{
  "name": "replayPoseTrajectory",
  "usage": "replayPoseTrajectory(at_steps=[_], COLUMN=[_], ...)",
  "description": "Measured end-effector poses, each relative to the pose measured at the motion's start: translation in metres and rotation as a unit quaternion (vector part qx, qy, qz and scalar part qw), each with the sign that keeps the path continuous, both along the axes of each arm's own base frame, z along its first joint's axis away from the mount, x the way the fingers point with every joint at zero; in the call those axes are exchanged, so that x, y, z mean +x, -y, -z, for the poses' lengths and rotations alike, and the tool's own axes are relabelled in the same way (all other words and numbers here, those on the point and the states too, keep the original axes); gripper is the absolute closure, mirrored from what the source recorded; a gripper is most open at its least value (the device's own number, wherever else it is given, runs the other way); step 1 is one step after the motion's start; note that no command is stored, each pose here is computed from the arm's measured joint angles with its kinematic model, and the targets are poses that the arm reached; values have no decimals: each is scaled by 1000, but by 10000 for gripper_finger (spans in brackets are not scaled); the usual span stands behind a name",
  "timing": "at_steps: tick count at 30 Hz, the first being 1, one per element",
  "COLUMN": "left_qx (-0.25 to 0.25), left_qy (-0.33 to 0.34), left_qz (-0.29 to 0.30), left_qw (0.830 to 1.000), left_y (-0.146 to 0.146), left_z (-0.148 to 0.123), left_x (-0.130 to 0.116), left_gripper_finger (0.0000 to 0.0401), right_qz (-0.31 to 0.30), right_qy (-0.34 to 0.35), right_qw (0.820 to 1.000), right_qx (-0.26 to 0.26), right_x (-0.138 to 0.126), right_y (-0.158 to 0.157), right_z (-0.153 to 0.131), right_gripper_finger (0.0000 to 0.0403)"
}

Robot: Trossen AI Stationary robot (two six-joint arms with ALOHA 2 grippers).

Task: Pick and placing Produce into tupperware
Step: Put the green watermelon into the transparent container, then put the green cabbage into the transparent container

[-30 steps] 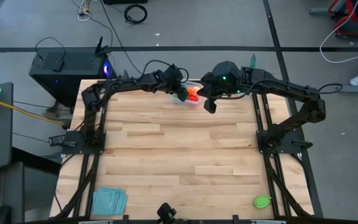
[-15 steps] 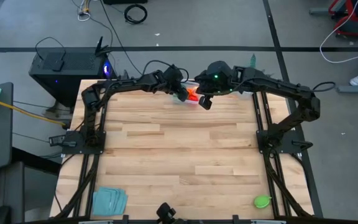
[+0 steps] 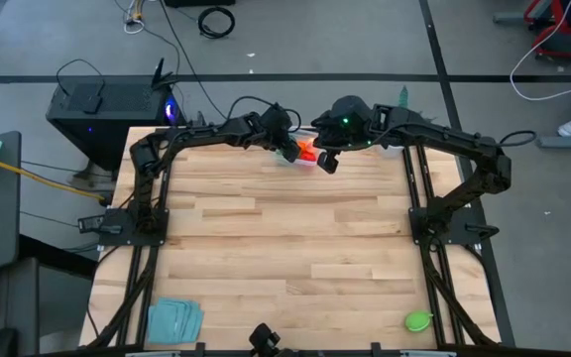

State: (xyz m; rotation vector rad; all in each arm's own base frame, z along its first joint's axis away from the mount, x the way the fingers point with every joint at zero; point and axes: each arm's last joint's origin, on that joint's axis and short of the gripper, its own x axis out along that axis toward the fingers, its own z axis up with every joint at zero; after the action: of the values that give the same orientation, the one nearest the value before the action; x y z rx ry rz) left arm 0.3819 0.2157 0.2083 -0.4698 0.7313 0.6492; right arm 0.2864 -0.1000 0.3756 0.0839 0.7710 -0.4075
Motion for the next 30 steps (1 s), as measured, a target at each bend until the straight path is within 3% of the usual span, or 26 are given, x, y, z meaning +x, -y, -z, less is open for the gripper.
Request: replayPoseTrajectory(at_steps=[21, 24, 30], left_qx=[8, 5, 12], left_qy=[-13, -11, -24], left_qz=[-13, -19, -35], left_qw=[1000, 1000, 999], left_y=[-1, -2, -4], left_z=[1, 1, 1], left_x=[-2, -3, -5], left_gripper_finger=[111, 93, 19], right_qz=[-1, -1, -1], right_qy=[0, 0, 0], right_qw=[1000, 1000, 1000], right_qx=[0, 0, 0], right_x=[0, 0, 0], right_y=[0, 0, 0], right_z=[0, 0, 0], right_gripper_finger=[371, 371, 371])
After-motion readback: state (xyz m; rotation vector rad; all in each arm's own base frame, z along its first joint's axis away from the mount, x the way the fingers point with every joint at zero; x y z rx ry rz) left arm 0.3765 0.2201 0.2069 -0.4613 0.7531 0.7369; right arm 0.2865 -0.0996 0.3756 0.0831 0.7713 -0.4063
